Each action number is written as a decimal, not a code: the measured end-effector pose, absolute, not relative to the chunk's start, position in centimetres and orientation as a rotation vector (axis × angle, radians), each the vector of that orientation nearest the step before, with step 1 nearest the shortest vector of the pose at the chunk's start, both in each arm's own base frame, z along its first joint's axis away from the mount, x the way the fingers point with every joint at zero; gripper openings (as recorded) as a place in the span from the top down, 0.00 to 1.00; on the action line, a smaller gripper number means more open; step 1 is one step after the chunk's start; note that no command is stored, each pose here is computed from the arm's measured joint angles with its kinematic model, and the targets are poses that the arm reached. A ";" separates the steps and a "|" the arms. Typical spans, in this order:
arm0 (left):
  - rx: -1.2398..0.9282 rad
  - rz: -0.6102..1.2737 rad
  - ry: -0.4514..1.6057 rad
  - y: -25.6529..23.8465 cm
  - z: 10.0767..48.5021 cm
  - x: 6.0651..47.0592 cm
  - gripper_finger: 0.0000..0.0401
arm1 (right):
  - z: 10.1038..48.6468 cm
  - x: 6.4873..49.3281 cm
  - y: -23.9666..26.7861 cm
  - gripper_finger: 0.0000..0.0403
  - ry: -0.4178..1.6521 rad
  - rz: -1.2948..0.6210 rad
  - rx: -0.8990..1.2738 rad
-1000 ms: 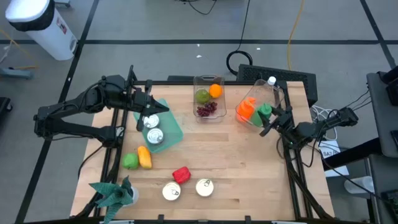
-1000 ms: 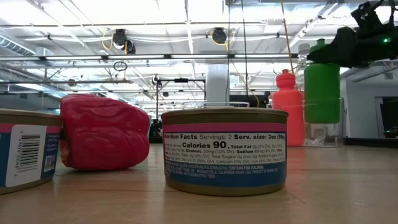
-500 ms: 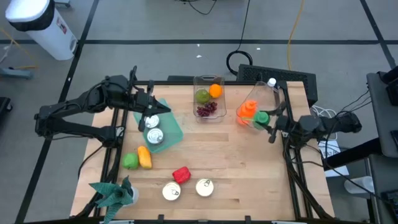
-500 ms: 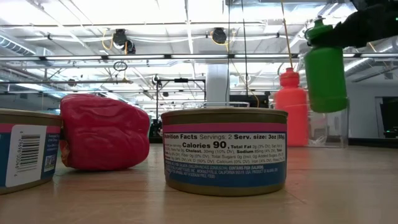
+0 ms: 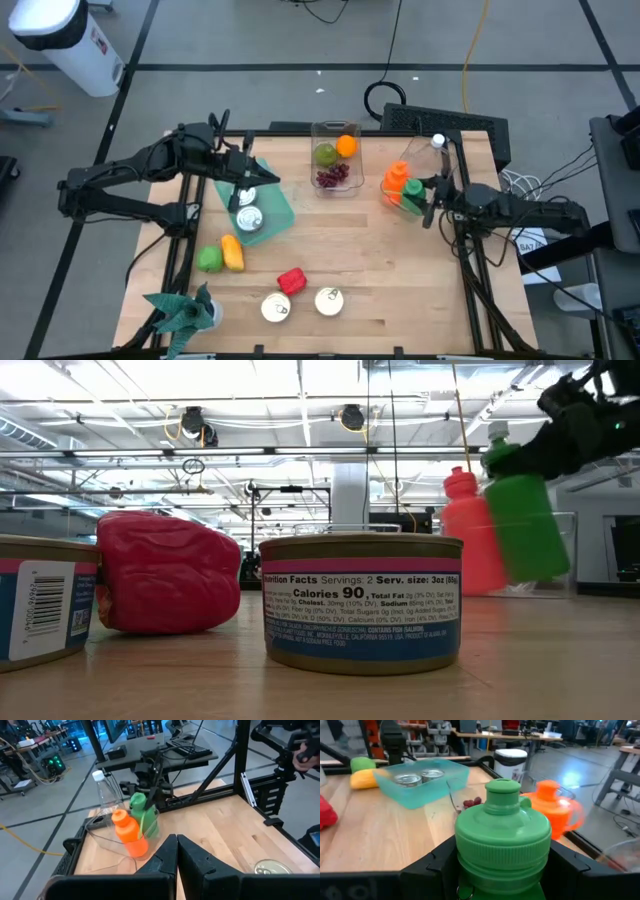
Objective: Pick & Place Food Item
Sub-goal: Put the green water bottle into the right transparent bin, then put the red bell pepper into the left transparent bin
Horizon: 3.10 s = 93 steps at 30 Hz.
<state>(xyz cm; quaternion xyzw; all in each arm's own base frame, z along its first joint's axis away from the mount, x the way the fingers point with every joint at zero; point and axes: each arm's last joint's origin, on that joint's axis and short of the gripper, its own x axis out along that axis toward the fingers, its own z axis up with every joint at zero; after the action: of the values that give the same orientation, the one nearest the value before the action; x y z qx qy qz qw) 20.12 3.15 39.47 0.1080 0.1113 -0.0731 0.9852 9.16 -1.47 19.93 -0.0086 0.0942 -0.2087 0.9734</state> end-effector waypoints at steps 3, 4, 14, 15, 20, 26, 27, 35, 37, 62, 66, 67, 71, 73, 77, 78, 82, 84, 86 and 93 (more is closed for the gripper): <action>0.213 -0.146 0.221 3.1 39.5 20.0 0.95 | 19.1 9.5 -1.8 0.51 0.154 -0.424 -0.009; 0.212 -0.145 0.217 3.1 39.6 19.9 0.95 | 18.9 9.6 -1.9 0.51 0.140 -0.430 -0.006; 0.215 -0.146 0.219 3.1 39.6 19.8 0.95 | 17.0 9.9 -2.6 0.51 0.127 -0.458 0.007; 0.214 -0.146 0.220 3.1 39.6 19.8 0.95 | 16.8 10.0 -2.6 0.51 0.124 -0.454 0.008; 0.215 -0.146 0.220 3.1 39.6 19.8 0.95 | 16.4 10.2 -2.6 0.48 0.078 -0.446 0.031; 0.213 -0.146 0.222 3.1 39.6 19.8 0.95 | 16.5 10.1 -2.8 0.32 0.052 -0.508 0.052; 0.213 -0.146 0.225 3.1 39.6 19.8 0.95 | 16.6 10.1 -2.8 0.30 0.040 -0.519 0.058; 0.207 -0.148 0.240 3.1 39.4 19.8 0.95 | 17.7 10.0 -2.8 0.24 -0.004 -0.515 0.044; 0.208 -0.149 0.242 3.1 39.4 19.8 0.95 | 18.5 9.9 -2.7 0.24 -0.026 -0.512 0.022; 0.046 0.015 0.618 4.0 32.7 22.3 0.95 | 28.5 22.6 -3.2 0.33 0.128 -0.066 -0.095; 0.017 0.040 0.535 4.3 30.8 22.2 0.97 | 26.4 25.2 -2.6 0.42 0.159 -0.018 -0.144; 0.006 0.046 0.531 4.4 30.3 21.5 0.98 | 26.0 25.6 -2.5 0.44 0.161 -0.010 -0.151; -0.062 0.021 0.387 4.6 28.3 19.6 0.98 | 25.0 26.6 -1.7 0.56 0.183 0.023 -0.156; -0.092 0.009 0.350 4.6 26.9 19.0 0.98 | 24.5 26.8 -1.4 0.63 0.207 0.036 -0.158; -0.093 0.038 0.260 4.6 25.1 18.2 0.99 | 23.8 27.1 -1.1 0.76 0.236 0.050 -0.160; -0.089 0.045 0.231 4.7 24.7 18.2 0.99 | 23.7 27.2 -1.1 0.78 0.240 0.052 -0.161; -0.075 0.052 0.174 4.6 23.3 18.0 0.98 | 23.1 27.7 -1.1 0.88 0.242 0.059 -0.205; -0.090 0.053 0.198 4.6 22.4 17.9 0.99 | 23.0 27.8 -1.0 0.93 0.243 0.060 -0.214; -0.134 0.060 0.230 4.5 21.5 17.8 0.99 | 22.6 28.1 -0.9 0.98 0.250 0.064 -0.213; -0.153 0.050 0.276 4.2 20.1 17.5 0.97 | 19.7 30.0 0.1 0.98 0.277 0.117 -0.281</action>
<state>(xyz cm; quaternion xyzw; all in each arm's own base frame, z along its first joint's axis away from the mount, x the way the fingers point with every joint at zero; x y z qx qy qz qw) 17.48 4.21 20.10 -0.0762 0.1372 0.0249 0.9873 29.96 0.08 19.70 -0.1396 0.1373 0.0580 0.9789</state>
